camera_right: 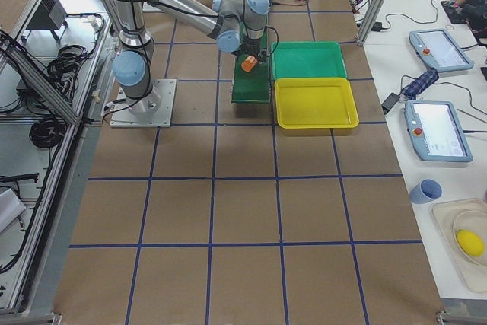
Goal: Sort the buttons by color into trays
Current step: 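Grasp a yellow-capped button with the left gripper while the right gripper hovers, then carry the yellow-capped button to the belt with the left gripper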
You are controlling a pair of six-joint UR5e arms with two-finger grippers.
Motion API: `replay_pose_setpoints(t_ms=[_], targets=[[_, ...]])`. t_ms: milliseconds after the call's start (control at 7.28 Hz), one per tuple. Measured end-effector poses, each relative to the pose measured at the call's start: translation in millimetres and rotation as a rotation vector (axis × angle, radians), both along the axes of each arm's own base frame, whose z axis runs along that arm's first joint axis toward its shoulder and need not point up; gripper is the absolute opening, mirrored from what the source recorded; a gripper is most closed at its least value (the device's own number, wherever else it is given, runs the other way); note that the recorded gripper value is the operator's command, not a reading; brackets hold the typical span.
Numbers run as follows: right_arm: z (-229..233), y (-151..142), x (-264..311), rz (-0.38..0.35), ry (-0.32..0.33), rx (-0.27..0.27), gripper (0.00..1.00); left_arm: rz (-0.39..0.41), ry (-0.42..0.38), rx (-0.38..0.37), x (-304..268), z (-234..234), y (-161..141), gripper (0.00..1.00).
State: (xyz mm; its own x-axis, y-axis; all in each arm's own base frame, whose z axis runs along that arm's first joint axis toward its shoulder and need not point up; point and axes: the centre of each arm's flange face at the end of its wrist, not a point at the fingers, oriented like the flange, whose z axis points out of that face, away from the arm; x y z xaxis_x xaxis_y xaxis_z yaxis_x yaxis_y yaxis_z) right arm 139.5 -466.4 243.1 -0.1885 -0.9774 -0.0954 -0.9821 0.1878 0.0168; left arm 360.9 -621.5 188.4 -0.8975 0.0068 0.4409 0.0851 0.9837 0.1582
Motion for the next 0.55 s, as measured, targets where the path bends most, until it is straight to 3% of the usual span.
replay_pose_setpoints(t_ms=[275, 549], targets=[[1.6, 0.0, -5.1, 0.044, 0.047, -0.003, 1.0, 0.02, 0.006, 0.042, -15.5, 45.2, -4.8, 0.12], [3.1, -0.4, -6.0, 0.089, 0.052, -0.006, 1.0, 0.049, -0.013, 0.104, -72.1, 87.3, -11.6, 0.12]])
